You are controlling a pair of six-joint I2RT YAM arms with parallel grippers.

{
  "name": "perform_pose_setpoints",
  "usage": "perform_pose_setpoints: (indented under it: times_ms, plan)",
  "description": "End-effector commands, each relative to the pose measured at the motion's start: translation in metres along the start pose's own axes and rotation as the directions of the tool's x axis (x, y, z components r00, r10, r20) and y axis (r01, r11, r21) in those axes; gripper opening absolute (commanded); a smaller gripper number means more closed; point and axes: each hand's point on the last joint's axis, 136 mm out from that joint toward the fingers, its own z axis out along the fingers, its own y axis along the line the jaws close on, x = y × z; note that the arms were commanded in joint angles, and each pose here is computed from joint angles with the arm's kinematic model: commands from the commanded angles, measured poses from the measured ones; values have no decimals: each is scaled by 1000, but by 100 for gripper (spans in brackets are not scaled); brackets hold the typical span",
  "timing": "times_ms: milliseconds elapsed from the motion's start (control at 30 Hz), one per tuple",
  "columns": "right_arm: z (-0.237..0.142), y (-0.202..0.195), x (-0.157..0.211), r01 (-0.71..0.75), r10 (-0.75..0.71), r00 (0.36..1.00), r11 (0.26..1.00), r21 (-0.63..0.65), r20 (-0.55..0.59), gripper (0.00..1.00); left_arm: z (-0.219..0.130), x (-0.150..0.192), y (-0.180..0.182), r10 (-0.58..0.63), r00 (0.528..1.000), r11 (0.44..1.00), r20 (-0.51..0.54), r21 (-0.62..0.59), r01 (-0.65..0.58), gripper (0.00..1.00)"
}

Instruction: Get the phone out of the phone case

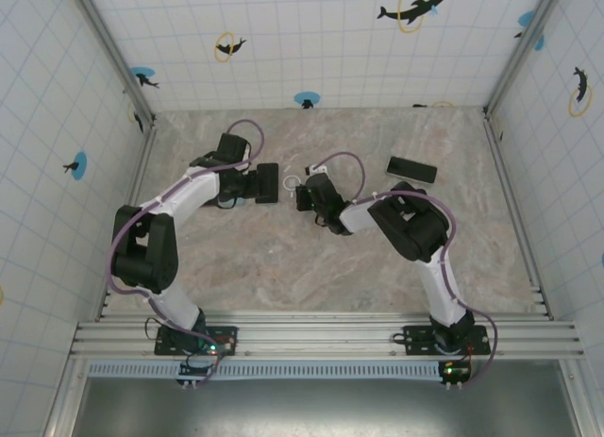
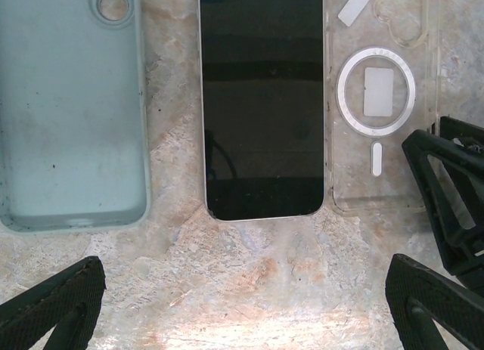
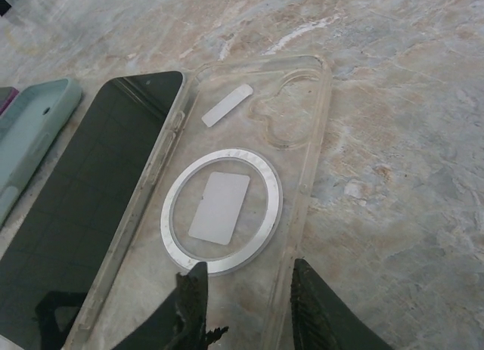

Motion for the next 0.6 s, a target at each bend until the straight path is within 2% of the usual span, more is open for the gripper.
perform_pose_setpoints:
  times_ms: [0,267,433,567]
  plan:
    - [0,6,-20,7,-6,1000,999,-32,15,38,-6,-10,-5,-9,1000,1000,10,20,9,97]
    - [-37,17,-68,42,-36,998,993,-113,52,58,-22,-26,-19,-49,996,995,77,90,42,98]
    - [-72,7,-85,131,-124,991,981,-144,58,65,-33,-30,-38,-70,991,985,111,167,51,98]
    - [-98,-16,-90,206,-207,978,965,-164,12,69,-37,-28,-54,-66,991,979,118,202,41,98]
